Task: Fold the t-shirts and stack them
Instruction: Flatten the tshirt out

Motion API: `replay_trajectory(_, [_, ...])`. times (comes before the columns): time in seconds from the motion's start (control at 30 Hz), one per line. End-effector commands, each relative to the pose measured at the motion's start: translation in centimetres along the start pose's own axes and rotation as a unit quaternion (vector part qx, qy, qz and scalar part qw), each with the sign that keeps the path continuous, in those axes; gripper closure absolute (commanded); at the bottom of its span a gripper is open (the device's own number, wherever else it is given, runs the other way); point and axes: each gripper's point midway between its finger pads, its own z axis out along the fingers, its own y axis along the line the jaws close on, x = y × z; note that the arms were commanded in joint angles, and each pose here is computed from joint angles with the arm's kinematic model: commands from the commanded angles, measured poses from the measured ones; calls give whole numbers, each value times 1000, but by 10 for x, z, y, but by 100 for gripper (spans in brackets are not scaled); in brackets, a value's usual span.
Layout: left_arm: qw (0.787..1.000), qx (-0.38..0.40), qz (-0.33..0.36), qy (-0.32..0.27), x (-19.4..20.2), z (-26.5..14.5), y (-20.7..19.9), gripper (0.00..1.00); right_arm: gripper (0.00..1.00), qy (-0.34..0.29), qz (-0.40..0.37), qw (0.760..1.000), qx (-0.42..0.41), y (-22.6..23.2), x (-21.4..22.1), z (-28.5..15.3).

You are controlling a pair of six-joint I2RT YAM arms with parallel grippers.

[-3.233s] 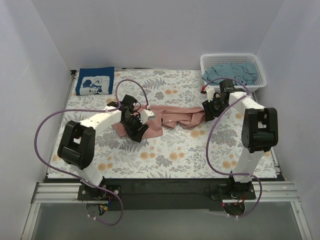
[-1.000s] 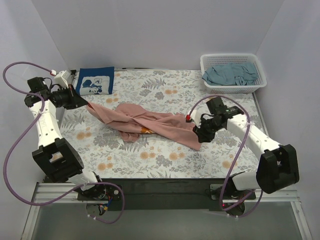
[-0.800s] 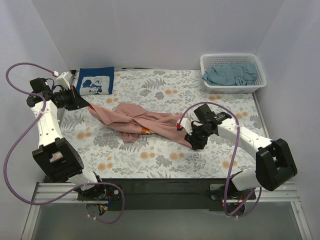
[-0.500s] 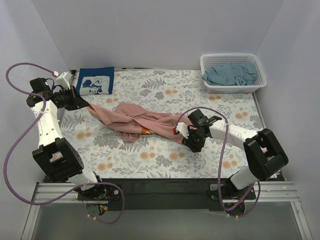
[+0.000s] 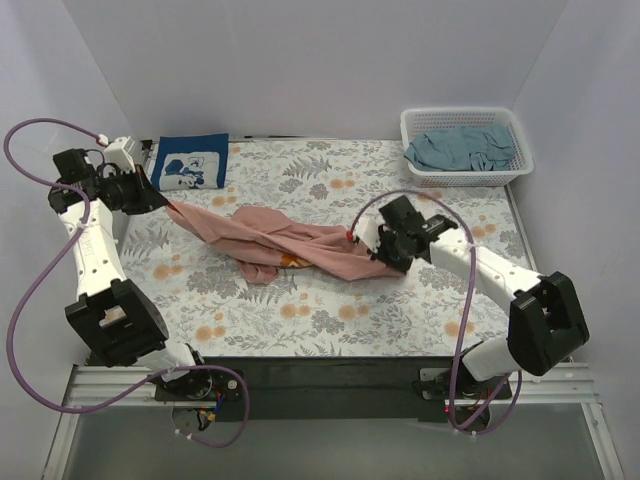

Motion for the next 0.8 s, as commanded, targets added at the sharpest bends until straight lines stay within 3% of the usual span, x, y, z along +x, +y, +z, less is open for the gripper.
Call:
replay_trajectory(0.0, [988,-62,77,-115,-72,-48,-16,100,99,-100,-2,990,96,-72,-61,-79])
replay_trajectory(0.1, [979,-71,103,-160,-113,-69,-26,100,99,-151,-26,971,182,-116,-89,-142])
replay_trajectory(0.2, [975,-97,76,-183,-141,-86,-18,100,99,-199,-35,946,251,-142,-122,-217])
replay_trajectory(0.27, [964,-110,69,-234,-171,-125,-25,100,99,-239,-32,926,290,-149,-139,-269])
replay_trajectory(0.4, [931,-164,95,-312,-192,-201,-59,100,99,-308,-13,887,342,-140,-146,-348])
replay_trajectory(0.57, [871,-246,114,-409,-198,-271,-93,100,99,-386,-11,846,368,-115,-145,-416])
replay_trajectory(0.7, [850,-252,99,-453,-209,-301,-115,100,99,-430,-14,811,397,-108,-146,-458])
replay_trajectory(0.77, [853,-239,99,-454,-216,-300,-117,100,99,-436,-16,802,407,-111,-150,-463])
